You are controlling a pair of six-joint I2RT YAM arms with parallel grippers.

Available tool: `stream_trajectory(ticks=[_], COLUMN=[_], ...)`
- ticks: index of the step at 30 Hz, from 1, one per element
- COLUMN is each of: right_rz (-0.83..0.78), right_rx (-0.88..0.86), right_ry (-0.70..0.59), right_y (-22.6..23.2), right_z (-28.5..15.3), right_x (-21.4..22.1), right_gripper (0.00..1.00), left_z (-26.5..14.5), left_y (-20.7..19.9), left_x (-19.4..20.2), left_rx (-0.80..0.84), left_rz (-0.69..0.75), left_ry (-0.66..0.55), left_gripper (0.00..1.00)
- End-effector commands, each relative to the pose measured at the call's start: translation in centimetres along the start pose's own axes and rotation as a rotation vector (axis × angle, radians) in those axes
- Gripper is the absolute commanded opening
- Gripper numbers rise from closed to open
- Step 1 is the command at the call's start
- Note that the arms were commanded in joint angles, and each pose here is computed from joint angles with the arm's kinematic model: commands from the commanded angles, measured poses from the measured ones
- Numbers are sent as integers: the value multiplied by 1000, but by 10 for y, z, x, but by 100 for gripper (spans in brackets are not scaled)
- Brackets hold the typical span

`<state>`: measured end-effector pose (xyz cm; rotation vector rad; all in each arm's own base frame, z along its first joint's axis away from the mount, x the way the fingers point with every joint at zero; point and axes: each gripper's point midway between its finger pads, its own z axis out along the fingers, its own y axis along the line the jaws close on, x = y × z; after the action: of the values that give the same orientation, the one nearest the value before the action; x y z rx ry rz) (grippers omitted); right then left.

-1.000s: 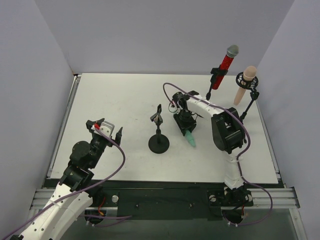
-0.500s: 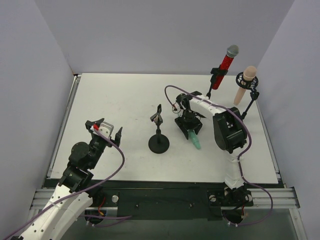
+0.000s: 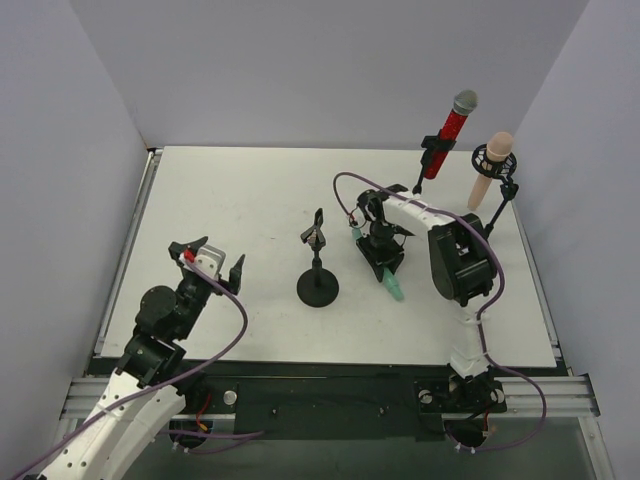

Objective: Attach the microphones to the stand

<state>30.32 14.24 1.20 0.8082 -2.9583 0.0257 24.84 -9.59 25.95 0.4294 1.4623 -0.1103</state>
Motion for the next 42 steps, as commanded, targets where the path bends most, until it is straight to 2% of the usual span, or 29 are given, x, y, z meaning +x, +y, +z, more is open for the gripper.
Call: stream_trajectory(ticks=[1,5,11,14,17,21,24,27,28,29,30,31,32,33,38,39,42], right_rz=[-40,-91,-148,-171,-222,-329,-357,-371,-355,-351,-348,-352,-356,-361,-406,-400,-395], right_rx=[-73,-127,-124,-131,-156,-184,-219,-303,-327,-348,-360,-359,-360,-364,-392,-405,-421], right_ry=[-84,-228,-423,-551,-670,-839,-902,-898,-892,-892,-897,-912,-918,-921,-931,-933,-930], right_y=[7,13,13,11,10,23,32,45,48,51,54,55,57,59,72,74,77], right_z=[-44,-88,-146,-184,-218,-258,-275,-274,-272,-269,-270,-269,-268,-263,-253,-248,-240], right_x=[9,8,10,8,10,13,12,10,9,8,9,9,9,11,15,14,15], right_gripper=[0,0,0,0,0,0,0,0,0,0,0,0,0,0,0,0,0], left_z=[-2,-2,2,2,0,0,9,15,17,16,17,14,20,22,49,55,66], left_y=[-8,-27,-57,-70,-84,-101,-104,-121,-124,-134,-135,-142,-137,-137,-131,-134,-141], left_x=[-17,-38,-76,-101,-122,-138,-123,-80,-74,-43,-47,-17,-23,-7,6,15,5], left_rx=[43,148,314,414,517,607,565,574,579,595,596,600,554,539,438,439,444], left_rz=[-58,-166,-427,-483,-542,-543,-501,-394,-362,-312,-290,-266,-258,-247,-212,-204,-201], left_ry=[-72,-132,-187,-213,-201,-193,-147,-64,-90,-66,-144,-119,-182,-157,-196,-172,-229], left_gripper=[97,97,97,97,93,91,91,89,88,87,86,86,86,86,84,83,81])
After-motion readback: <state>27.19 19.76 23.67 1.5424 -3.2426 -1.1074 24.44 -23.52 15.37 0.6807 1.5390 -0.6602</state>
